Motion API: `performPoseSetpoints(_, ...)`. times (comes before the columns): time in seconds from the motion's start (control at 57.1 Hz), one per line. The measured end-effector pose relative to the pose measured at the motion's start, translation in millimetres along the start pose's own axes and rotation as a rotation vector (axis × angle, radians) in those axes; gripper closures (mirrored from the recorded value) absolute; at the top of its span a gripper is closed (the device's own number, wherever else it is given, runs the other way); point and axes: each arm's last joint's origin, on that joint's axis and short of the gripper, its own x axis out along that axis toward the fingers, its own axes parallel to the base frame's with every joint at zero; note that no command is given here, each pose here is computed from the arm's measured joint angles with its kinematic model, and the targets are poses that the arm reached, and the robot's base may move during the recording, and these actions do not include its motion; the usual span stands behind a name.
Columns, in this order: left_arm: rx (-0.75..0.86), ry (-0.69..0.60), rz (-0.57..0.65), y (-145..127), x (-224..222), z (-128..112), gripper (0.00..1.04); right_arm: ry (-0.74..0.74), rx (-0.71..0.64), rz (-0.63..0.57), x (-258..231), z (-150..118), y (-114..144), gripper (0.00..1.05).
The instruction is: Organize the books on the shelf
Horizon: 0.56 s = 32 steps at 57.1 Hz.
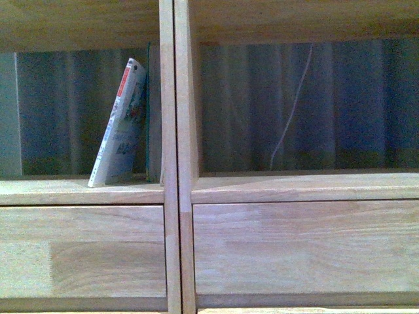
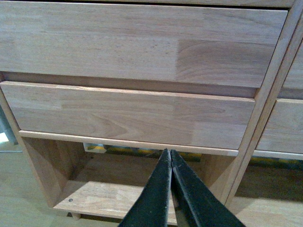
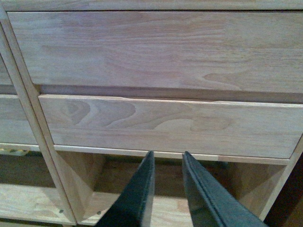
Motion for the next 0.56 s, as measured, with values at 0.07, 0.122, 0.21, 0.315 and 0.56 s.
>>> performPoseSetpoints(0.07, 0.0, 0.0, 0.0, 0.0, 0.0, 0.0, 0.68, 0.0, 0.0, 0.0, 0.0, 0.0, 0.0, 0.65)
performPoseSetpoints(0.122, 0.0, 0.0, 0.0, 0.0, 0.0, 0.0, 0.59, 0.0, 0.0, 0.0, 0.0, 0.0, 0.0, 0.56)
performPoseSetpoints(0.21, 0.0, 0.0, 0.0, 0.0, 0.0, 0.0, 0.45, 0.0, 0.0, 0.0, 0.0, 0.0, 0.0, 0.43)
performPoseSetpoints(0.315, 0.0, 0.0, 0.0, 0.0, 0.0, 0.0, 0.27, 0.0, 0.0, 0.0, 0.0, 0.0, 0.0, 0.26)
performPoseSetpoints(0.56, 0.002, 0.0, 0.0, 0.0, 0.0, 0.0, 0.08, 0.0, 0.0, 0.0, 0.0, 0.0, 0.0, 0.07)
